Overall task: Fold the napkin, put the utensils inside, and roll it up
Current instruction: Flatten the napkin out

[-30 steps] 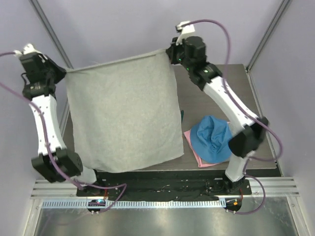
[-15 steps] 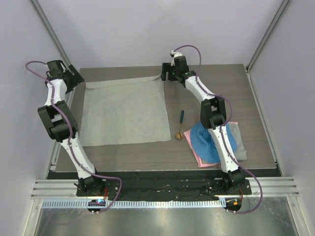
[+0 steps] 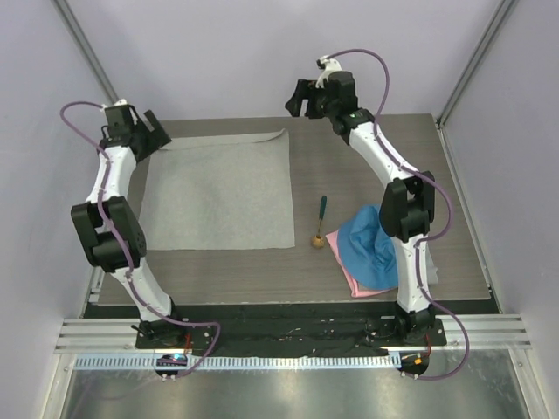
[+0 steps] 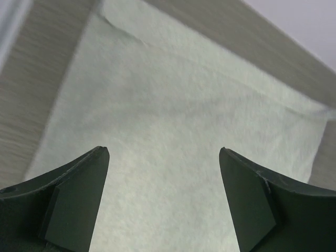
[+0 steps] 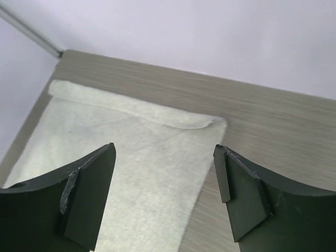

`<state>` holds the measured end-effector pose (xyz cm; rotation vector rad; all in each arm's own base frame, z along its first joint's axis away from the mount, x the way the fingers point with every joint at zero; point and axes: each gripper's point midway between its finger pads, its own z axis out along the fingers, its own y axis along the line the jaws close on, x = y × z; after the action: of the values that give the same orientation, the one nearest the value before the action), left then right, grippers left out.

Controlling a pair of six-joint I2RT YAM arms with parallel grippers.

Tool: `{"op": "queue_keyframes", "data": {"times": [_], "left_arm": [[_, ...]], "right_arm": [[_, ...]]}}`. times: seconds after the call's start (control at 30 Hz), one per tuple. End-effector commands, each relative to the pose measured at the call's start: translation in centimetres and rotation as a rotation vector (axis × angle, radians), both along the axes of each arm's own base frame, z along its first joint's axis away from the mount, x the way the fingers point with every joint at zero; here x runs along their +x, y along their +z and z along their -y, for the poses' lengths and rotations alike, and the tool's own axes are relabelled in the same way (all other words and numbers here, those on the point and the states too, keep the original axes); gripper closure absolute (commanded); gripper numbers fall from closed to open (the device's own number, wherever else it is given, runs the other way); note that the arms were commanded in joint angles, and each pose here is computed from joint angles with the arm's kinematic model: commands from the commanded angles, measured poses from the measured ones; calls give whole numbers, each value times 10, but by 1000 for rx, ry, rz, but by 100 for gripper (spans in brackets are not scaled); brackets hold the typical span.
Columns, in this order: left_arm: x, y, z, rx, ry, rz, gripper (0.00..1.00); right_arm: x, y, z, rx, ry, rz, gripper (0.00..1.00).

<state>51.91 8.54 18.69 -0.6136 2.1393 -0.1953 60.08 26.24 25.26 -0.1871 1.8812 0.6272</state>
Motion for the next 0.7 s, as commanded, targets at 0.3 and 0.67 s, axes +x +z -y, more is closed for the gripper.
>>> {"op": "queue_keyframes", "data": {"times": [0.3,0.67], "left_arm": [[-59,-79,133,-292,-106,1,9],[-143,-140,138,-372,-31,-167,9]], "right_arm": [[-74,-122,-73,42,231,-325,18],[-177,-182,-77,-91,288,-498,19]]}}
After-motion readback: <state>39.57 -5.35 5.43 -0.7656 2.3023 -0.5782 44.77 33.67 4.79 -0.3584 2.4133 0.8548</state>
